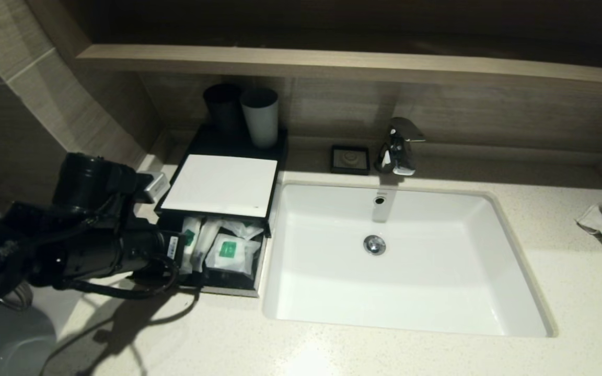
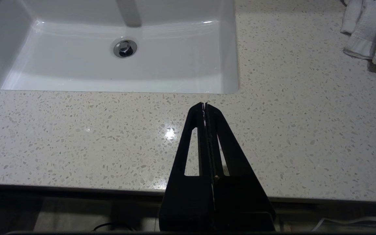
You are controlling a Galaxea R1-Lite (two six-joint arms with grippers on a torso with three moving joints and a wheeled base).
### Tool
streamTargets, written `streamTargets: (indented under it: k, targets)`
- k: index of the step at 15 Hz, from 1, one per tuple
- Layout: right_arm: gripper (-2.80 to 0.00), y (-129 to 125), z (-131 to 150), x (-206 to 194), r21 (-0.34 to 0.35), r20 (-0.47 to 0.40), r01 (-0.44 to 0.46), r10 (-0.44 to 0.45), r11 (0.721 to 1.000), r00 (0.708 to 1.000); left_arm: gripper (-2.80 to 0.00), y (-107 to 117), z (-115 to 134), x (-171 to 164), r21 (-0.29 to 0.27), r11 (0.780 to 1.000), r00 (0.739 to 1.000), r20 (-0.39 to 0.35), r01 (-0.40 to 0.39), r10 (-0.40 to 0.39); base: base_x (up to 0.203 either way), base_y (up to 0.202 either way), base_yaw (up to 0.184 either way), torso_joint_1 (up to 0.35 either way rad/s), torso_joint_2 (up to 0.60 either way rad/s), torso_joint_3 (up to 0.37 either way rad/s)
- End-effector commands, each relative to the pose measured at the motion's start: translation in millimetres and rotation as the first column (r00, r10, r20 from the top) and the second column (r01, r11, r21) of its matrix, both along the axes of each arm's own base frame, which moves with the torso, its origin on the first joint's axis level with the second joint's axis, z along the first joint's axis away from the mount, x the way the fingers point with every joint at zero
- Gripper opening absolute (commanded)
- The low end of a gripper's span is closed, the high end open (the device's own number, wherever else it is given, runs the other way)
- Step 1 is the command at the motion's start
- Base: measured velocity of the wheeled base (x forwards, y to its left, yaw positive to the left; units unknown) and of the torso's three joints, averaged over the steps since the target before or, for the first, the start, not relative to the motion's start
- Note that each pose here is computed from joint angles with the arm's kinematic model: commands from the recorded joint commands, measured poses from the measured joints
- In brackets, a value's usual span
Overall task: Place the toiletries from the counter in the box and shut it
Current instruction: Place the bathroom toiletry into the drawer
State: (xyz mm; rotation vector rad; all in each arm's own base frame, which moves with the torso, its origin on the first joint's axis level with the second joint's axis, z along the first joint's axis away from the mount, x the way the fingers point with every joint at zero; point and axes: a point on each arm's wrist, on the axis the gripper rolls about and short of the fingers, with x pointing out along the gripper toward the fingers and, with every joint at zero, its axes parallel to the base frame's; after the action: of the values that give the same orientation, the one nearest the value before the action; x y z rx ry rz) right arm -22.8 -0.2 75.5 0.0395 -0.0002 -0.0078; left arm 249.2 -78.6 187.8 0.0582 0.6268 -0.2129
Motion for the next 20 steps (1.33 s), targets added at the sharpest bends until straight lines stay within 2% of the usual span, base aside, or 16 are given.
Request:
streamTargets:
  k: [1,7,19,20]
  targets:
    - [-2.8,0,0,0,0.0,-0.002,0.0,0.0,1.0,1.0,-2.8,1,1,6,-0.001,1.0,1.0,0.005,-0.013,0.013,0.0,0.0,0.0,0.0,0.0,0.0]
    - [-2.8,0,0,0,0.0,-0.002,0.0,0.0,1.0,1.0,-2.8,9,-3,16,0.039,0.999,0.999,0.022,-0.024,0.023,0.0,0.0,0.0,0.0,0.0,0.0]
    - [-2.8,0,0,0,0.0,-0.002,0.0,0.0,1.0,1.0,-2.8,11,-1,24,0.044,0.999,0.997,0.079,-0.028,0.024,0.0,0.0,0.0,0.0,0.0,0.0]
    - [-2.8,0,0,0,0.0,-0.002,0.0,0.0,1.0,1.0,0.0,11,1,23,0.043,0.999,0.996,0.083,-0.028,0.024,0.0,0.0,0.0,0.0,0.0,0.0]
